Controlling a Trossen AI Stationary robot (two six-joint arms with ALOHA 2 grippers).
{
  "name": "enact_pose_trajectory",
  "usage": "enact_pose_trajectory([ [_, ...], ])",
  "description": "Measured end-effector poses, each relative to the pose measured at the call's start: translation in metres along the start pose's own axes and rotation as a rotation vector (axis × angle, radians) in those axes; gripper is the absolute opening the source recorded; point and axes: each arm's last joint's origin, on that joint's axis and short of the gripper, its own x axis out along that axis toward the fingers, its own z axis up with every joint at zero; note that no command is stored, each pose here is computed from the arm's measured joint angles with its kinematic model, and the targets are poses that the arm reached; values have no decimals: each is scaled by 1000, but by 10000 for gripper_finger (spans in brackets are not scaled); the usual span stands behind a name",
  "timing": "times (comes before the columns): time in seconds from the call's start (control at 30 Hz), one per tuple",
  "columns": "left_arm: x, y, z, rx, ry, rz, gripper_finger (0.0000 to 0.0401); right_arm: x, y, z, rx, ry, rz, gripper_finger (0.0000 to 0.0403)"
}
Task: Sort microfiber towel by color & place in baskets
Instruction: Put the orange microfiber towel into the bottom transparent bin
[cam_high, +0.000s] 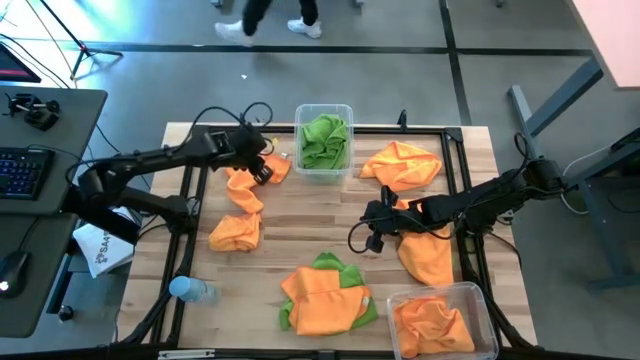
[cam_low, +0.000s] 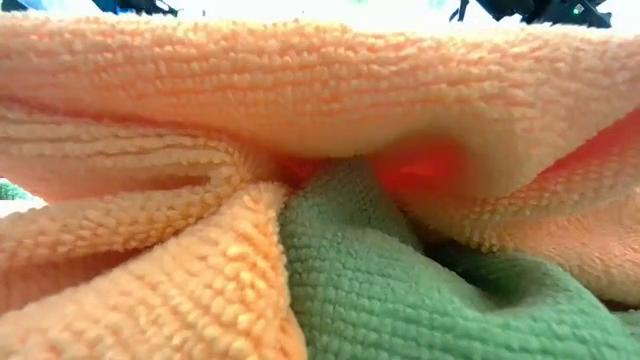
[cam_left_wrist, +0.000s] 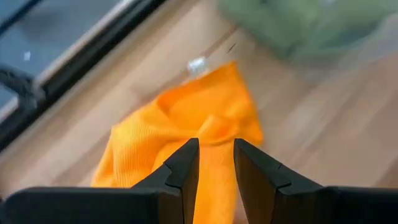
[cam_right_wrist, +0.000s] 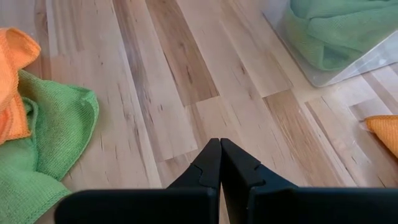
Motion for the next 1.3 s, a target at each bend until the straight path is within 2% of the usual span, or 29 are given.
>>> enact_pose_trajectory([
  [0.27, 31, -5, -10, -28, 98, 45, 90, 0, 0, 0, 1, -1, 1, 0],
  [0.57, 61, -11, -13, 4, 179, 56, 90, 0, 0, 1, 4, -7, 4, 0],
  [0.73, 58, -11, -12, 2, 174, 51, 90, 0, 0, 1, 4, -7, 4, 0],
  [1.0, 32, -9, 2, -70, 60, -20, 90, 0, 0, 1, 4, -7, 5, 0],
  [1.13, 35, -11, -1, -111, 70, -36, 90, 0, 0, 1, 4, -7, 5, 0],
  [1.3, 46, -18, -14, -79, 122, -42, 90, 0, 1, 1, 6, -9, 10, 0],
])
